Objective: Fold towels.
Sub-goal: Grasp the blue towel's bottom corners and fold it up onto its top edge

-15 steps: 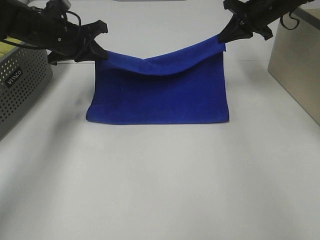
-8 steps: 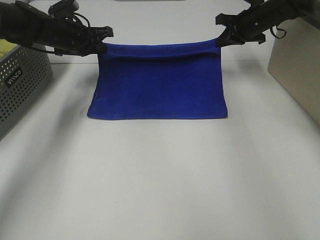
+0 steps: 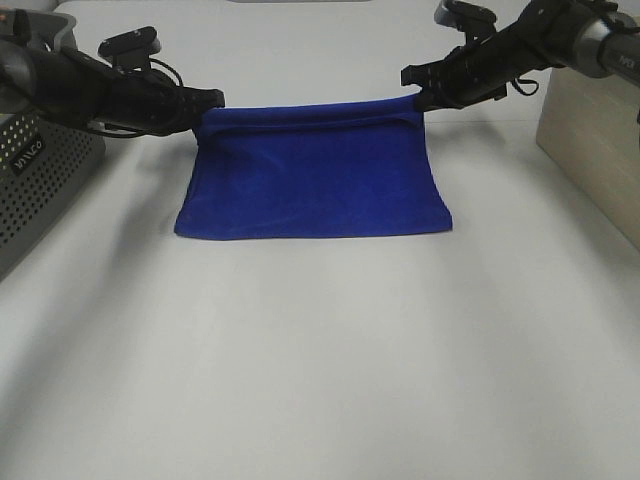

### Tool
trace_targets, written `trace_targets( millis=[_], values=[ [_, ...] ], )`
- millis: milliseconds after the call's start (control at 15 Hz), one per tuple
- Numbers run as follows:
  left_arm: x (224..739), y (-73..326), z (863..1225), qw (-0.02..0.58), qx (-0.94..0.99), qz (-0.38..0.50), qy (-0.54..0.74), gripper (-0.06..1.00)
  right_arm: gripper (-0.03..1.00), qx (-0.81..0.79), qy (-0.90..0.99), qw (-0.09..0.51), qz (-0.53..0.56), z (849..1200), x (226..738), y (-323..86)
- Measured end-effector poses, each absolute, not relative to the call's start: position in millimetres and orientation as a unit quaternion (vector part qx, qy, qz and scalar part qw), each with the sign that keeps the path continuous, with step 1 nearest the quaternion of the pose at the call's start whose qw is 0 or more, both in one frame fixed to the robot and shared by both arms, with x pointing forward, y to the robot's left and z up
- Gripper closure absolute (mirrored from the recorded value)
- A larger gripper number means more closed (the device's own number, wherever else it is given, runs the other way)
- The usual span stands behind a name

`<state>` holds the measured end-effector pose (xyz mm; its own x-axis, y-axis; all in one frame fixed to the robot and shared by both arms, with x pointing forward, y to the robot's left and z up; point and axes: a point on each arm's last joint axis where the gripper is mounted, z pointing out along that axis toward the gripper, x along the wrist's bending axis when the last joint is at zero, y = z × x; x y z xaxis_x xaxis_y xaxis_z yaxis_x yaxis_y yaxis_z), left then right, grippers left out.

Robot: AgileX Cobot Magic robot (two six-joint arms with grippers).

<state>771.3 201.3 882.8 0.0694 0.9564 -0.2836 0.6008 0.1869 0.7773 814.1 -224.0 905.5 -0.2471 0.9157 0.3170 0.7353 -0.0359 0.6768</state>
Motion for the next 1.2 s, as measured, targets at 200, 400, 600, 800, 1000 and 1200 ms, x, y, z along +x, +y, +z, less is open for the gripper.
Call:
trace_targets(
  millis=[200,400,600,800,1000,1200],
  values=[
    [776.1,201.6,880.6,0.417,0.591,0.237,0.649,0.94,0.95,0.607,0.687,0.113,0.384,890.1,814.9,-224.8],
    [779.3,198.3,878.3,0.422,0.597,0.225,0.644,0.9,0.94,0.607,0.683,0.122,0.387,889.4,816.4,-225.7],
    [779.9,198.7,879.3,0.423,0.596,0.226,0.644,0.5,0.63,0.608,0.679,0.126,0.391,890.2,817.4,-225.9],
    [780.4,199.1,882.2,0.422,0.602,0.231,0.637,0.23,0.24,0.603,0.692,0.111,0.382,895.9,813.5,-224.5],
    [775.6,197.1,902.8,0.423,0.646,0.208,0.601,0.2,0.18,0.588,0.728,0.073,0.346,930.2,798.1,-222.8],
    [763.6,203.8,918.5,0.418,0.644,0.094,0.633,0.2,0.18,0.599,0.748,-0.005,0.286,946.1,776.9,-223.2]
  ],
)
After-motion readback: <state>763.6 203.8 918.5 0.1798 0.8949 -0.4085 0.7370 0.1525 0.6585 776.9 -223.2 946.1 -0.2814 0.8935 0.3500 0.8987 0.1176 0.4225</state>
